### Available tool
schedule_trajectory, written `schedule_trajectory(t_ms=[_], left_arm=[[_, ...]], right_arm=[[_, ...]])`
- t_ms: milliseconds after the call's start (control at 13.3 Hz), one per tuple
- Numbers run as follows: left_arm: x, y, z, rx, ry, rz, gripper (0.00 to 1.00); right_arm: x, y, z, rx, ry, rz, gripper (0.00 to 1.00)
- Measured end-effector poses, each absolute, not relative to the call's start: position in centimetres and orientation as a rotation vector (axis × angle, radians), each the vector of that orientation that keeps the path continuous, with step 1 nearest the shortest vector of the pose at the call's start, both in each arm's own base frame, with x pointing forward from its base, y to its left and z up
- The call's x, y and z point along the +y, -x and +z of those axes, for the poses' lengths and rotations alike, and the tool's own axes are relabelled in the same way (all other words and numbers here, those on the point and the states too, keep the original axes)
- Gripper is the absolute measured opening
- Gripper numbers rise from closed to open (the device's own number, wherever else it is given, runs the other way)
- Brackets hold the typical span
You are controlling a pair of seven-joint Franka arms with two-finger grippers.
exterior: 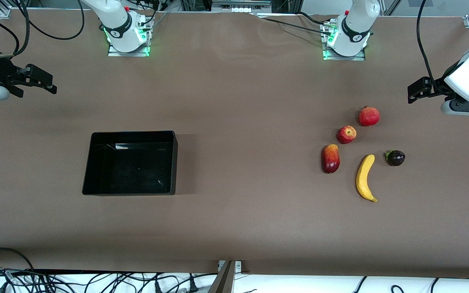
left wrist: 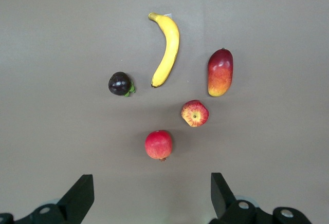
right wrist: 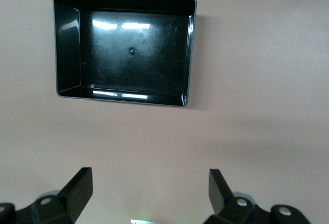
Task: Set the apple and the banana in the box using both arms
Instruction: 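Move the right gripper toward the edge of the black box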
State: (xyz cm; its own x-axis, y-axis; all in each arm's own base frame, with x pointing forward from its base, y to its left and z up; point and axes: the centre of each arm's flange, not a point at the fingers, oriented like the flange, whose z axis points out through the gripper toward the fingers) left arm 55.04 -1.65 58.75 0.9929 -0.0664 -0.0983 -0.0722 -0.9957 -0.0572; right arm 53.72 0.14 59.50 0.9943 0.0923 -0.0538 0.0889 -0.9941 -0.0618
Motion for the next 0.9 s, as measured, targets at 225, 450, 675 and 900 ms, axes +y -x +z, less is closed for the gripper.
schedule_trajectory(t_ms=[225, 450, 675, 900], left_arm=[[-1.7, -55.0, 58.7, 0.107, 3.075, 0.148, 1.0], [-1.7, -55.0, 58.8, 0.107, 3.075, 0.148, 1.0], [-1.6, -55.0, 58.8, 0.107, 3.076, 0.148, 1.0], [-1.6, -55.1, 58.8, 0.107, 3.076, 0.146, 1.0]], right_arm=[[0.6, -53.7, 59.5, -0.162, 3.101, 0.09, 1.0], [0.8, -53.7, 59.5, -0.169, 3.102, 0.09, 1.0], [0.8, -53.9, 59.0, -0.168, 3.103, 0.104, 1.0], [1.0, -55.9, 53.8, -0.152, 3.111, 0.141, 1.0]])
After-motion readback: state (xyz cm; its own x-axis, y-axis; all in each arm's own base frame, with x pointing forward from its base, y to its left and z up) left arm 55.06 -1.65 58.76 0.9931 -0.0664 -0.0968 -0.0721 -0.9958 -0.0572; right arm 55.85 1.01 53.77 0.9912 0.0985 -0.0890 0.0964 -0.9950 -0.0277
